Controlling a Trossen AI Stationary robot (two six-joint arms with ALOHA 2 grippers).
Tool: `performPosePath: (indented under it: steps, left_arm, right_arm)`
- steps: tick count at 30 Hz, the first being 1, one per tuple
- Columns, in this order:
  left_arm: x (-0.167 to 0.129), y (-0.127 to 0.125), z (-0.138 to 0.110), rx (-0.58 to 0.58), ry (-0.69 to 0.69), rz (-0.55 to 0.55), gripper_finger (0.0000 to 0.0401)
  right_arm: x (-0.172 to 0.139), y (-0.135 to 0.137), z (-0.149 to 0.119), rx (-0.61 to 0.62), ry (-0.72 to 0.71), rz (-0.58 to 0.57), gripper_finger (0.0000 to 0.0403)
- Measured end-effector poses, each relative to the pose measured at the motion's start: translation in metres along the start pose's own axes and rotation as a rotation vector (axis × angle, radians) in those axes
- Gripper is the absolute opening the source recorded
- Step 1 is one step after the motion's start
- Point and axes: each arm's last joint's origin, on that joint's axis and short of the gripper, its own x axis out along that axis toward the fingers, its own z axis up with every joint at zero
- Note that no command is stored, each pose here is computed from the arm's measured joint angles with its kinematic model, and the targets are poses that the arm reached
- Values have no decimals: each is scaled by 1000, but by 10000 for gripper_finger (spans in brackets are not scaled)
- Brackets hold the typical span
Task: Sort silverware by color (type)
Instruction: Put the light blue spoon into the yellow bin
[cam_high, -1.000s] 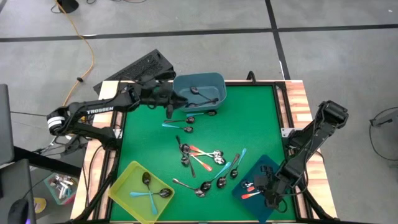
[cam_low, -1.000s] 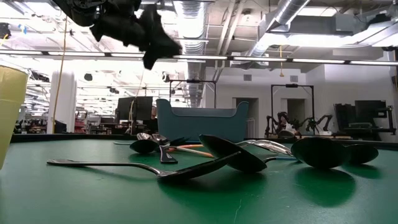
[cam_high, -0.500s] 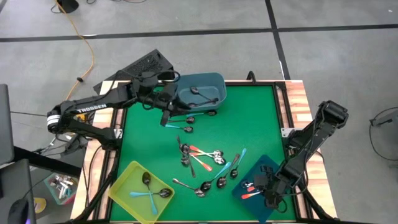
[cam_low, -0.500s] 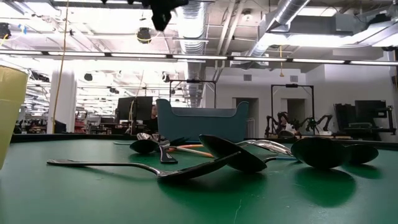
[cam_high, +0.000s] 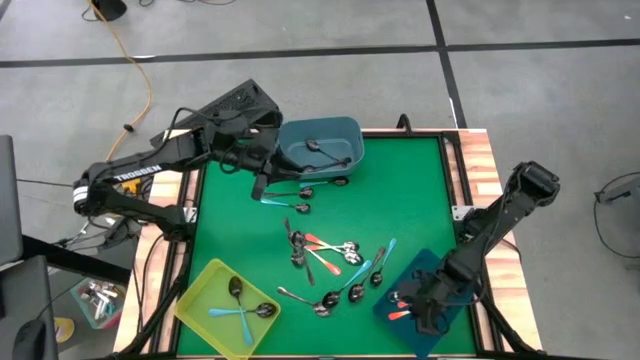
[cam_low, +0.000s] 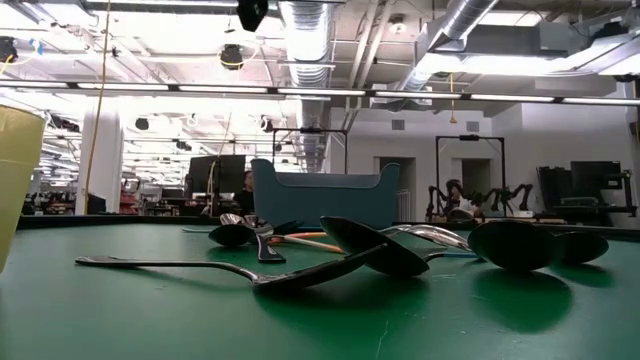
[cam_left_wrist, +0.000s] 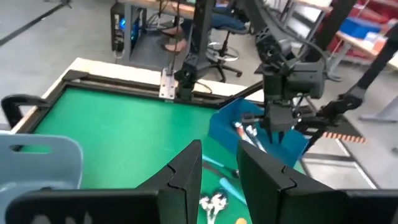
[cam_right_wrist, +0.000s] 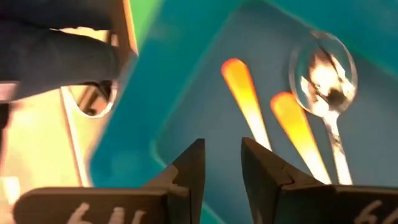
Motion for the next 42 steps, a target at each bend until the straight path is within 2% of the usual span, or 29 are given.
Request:
performPosePath:
  steps: [6, 11, 19, 29, 34, 38, 42]
  left_arm:
    - [-27, -15, 9, 15, -82, -37, 86]
    - [-56, -29, 16, 51, -165, -14, 86]
    - [-94, -47, 16, 95, -245, 29, 86]
    - [-118, -58, 11, 90, -261, 29, 86]
    - [-128, -63, 11, 102, -291, 25, 86]
    - [-133, -65, 10, 88, -301, 21, 86]
    - [-138, -68, 8, 95, -306, 14, 86]
  right_arm:
    - [-14, 15, 18, 27, 26, 107, 113]
    - [-31, 29, 37, 46, 49, 217, 113]
    - [-68, 51, 73, 66, -69, 333, 113]
    - [-121, 63, 117, 53, -260, 438, 113]
    - [-148, 52, 143, -56, -424, 413, 113]
    - [-162, 34, 163, -131, -581, 291, 113]
    - [-166, 15, 176, -170, -654, 171, 113]
